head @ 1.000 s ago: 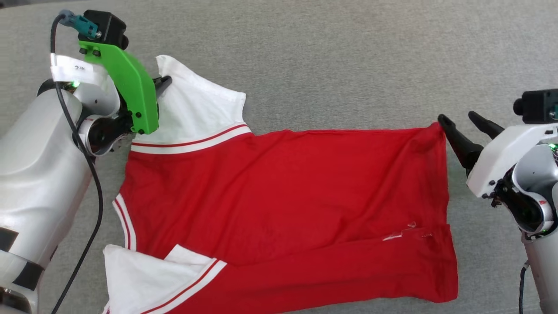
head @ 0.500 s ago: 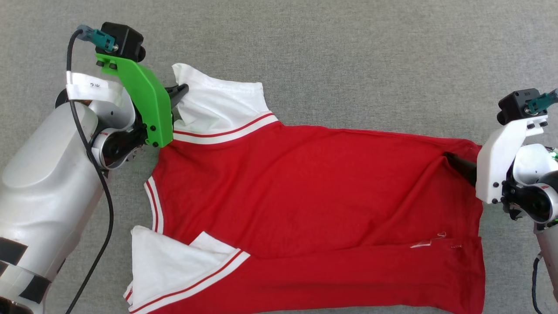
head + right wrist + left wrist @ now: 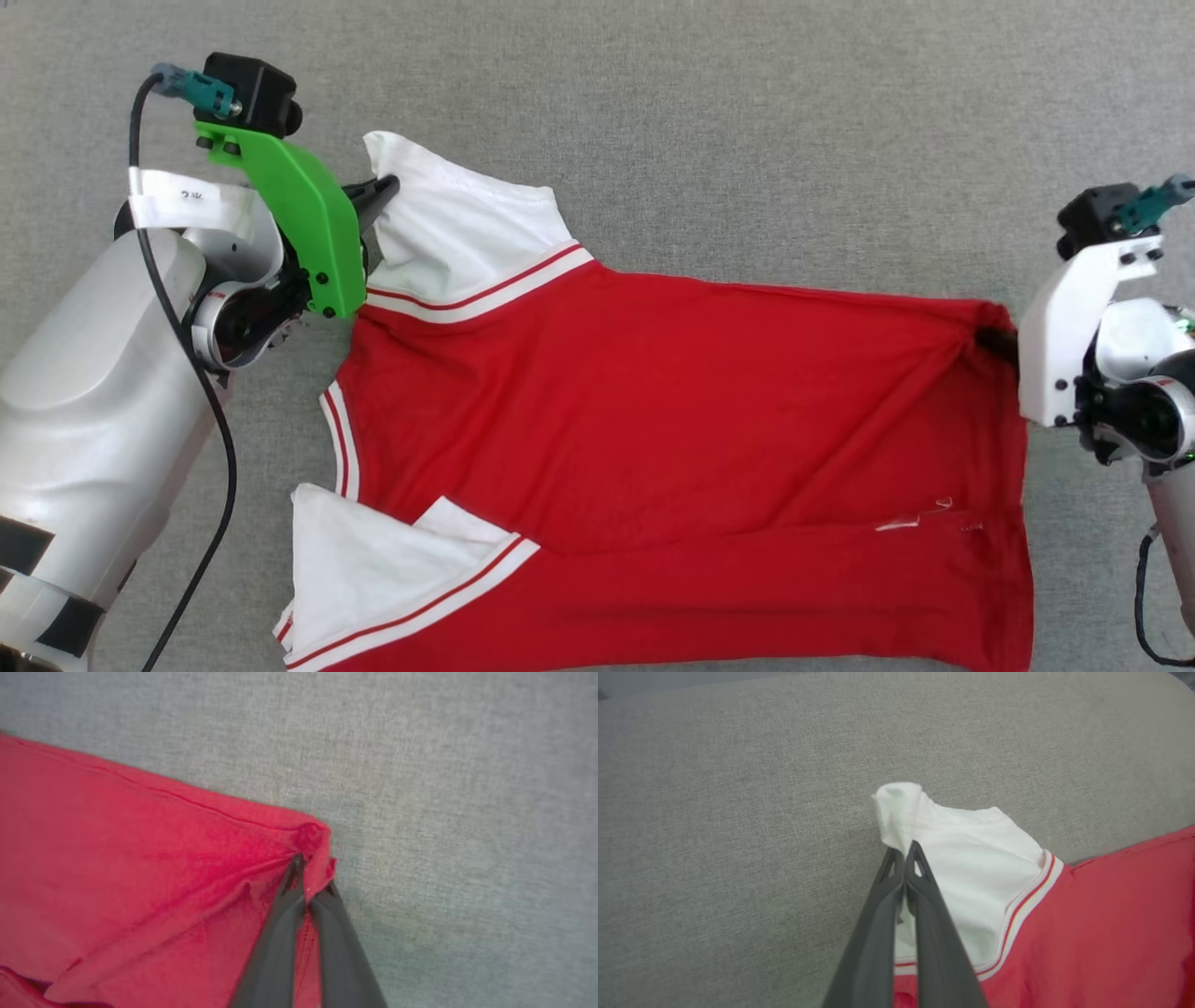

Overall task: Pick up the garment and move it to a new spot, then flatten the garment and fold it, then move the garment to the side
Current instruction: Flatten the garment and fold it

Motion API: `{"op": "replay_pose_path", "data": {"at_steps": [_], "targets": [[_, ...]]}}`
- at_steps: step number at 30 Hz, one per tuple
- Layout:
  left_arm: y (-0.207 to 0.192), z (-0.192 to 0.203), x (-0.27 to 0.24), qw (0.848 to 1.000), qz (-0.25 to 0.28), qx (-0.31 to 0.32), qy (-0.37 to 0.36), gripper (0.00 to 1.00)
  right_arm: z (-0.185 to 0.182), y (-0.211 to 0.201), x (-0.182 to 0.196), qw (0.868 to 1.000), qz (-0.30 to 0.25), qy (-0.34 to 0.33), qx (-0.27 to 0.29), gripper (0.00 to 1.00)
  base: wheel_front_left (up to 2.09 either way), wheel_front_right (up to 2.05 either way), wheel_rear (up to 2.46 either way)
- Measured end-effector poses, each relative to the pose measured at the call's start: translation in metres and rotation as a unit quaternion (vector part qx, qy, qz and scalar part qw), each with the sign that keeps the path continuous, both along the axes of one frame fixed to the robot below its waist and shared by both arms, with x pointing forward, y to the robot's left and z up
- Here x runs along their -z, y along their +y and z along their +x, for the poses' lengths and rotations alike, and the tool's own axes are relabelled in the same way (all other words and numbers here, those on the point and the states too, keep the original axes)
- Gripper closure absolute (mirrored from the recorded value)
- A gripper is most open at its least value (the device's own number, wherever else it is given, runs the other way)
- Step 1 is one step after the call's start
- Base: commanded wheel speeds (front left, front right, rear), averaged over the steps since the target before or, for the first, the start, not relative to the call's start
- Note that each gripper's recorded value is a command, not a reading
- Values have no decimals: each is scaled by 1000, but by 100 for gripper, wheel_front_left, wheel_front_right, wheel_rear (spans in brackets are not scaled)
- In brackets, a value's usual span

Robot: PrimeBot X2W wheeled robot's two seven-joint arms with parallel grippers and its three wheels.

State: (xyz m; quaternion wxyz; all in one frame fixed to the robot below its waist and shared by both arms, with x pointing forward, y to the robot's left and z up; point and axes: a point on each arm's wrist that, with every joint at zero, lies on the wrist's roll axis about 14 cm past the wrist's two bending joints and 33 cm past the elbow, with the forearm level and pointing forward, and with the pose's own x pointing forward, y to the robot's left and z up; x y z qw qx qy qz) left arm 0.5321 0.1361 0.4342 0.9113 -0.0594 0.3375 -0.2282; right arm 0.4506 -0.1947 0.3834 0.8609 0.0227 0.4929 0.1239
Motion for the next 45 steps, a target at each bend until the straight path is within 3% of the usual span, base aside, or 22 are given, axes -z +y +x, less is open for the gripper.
{"op": "replay_pose_path", "data": {"at_steps": [7, 19, 30, 39, 40, 41, 42, 43, 44, 45], "targets": [[12, -9, -26, 998, -15, -22, -49, 100, 15, 0, -47, 995, 9, -98, 13, 100, 0, 0, 0], [31, -88, -24, 995, -31, -68, -65, 100, -38, 7, -47, 989, 39, -140, 38, 100, 0, 0, 0], [35, -183, 12, 990, -54, -127, 4, 100, -90, 16, -18, 987, 75, -118, 73, 100, 0, 0, 0], [35, -218, 39, 984, -62, -154, 57, 100, -112, 13, -4, 986, 86, -102, 100, 100, 0, 0, 0], [34, -220, 42, 984, -63, -154, 61, 100, -114, 13, -2, 986, 87, -101, 103, 91, 0, 0, 0], [33, -220, 44, 984, -64, -155, 62, 100, -115, 14, 0, 985, 89, -99, 106, 65, 0, 0, 0], [32, -221, 47, 983, -66, -158, 63, 100, -117, 16, 2, 985, 91, -98, 109, 0, 0, 0, 0], [32, -222, 51, 983, -66, -159, 66, 80, -118, 17, 4, 985, 94, -98, 111, 0, 0, 0, 0], [31, -223, 53, 982, -66, -161, 68, 52, -118, 18, 4, 984, 96, -99, 112, 0, 0, 0, 0], [30, -223, 55, 982, -70, -164, 65, 0, -118, 20, 3, 983, 99, -105, 112, 0, 0, 0, 0]]}}
